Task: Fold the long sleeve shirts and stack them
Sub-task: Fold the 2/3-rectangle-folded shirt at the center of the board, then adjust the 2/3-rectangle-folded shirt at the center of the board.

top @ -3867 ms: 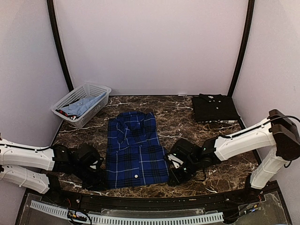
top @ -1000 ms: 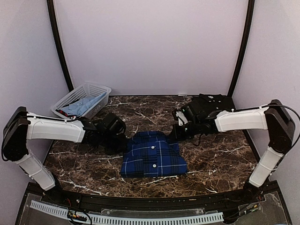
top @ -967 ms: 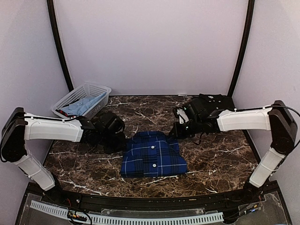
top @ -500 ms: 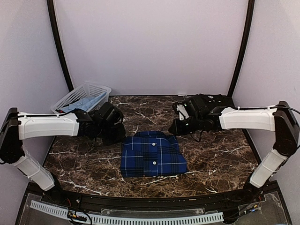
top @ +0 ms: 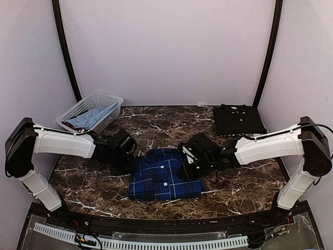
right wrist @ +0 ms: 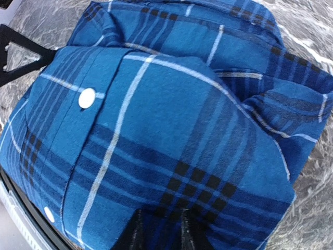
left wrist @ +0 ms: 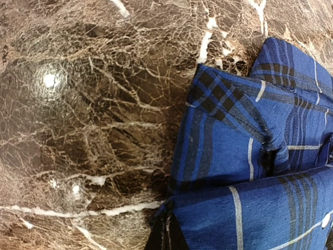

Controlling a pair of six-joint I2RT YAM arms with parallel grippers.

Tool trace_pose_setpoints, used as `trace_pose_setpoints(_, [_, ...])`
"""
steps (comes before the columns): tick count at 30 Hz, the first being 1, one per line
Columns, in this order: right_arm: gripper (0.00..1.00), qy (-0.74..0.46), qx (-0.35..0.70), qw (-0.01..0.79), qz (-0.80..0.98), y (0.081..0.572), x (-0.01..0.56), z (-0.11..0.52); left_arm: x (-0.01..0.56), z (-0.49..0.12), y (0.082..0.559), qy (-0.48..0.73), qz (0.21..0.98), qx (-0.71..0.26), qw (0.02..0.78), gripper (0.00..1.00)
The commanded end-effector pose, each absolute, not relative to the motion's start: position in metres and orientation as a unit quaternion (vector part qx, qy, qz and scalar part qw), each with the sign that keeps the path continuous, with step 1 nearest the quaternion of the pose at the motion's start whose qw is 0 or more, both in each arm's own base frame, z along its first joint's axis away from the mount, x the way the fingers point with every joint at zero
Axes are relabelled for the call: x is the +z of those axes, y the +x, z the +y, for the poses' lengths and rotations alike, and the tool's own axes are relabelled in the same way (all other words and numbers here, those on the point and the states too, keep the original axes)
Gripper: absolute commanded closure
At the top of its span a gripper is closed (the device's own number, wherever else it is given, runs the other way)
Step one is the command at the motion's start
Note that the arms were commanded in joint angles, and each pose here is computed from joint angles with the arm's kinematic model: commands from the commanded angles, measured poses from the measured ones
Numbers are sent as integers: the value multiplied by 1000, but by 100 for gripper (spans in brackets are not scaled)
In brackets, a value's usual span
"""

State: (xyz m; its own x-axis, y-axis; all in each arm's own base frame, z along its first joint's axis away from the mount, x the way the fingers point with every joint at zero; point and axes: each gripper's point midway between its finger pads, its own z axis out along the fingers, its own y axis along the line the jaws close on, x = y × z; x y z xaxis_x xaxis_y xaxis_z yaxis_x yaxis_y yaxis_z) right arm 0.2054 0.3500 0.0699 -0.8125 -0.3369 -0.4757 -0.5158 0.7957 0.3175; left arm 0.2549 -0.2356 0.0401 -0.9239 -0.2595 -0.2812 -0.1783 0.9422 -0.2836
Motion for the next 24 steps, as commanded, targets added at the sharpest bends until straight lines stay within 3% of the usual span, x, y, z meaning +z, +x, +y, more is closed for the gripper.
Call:
trace_pose_setpoints(1, [70, -198, 186, 237, 933, 219, 82, 331, 32, -231, 247, -115, 976, -121, 142, 100])
trace_pose_setpoints(7, [55, -151, 205, 255, 933, 254, 101, 302, 33, -232, 248, -115, 975, -124, 143, 100])
trace_pose_setpoints(24, [54, -94, 358, 169, 913, 257, 62, 315, 36, -238, 251, -111, 974, -135, 145, 100])
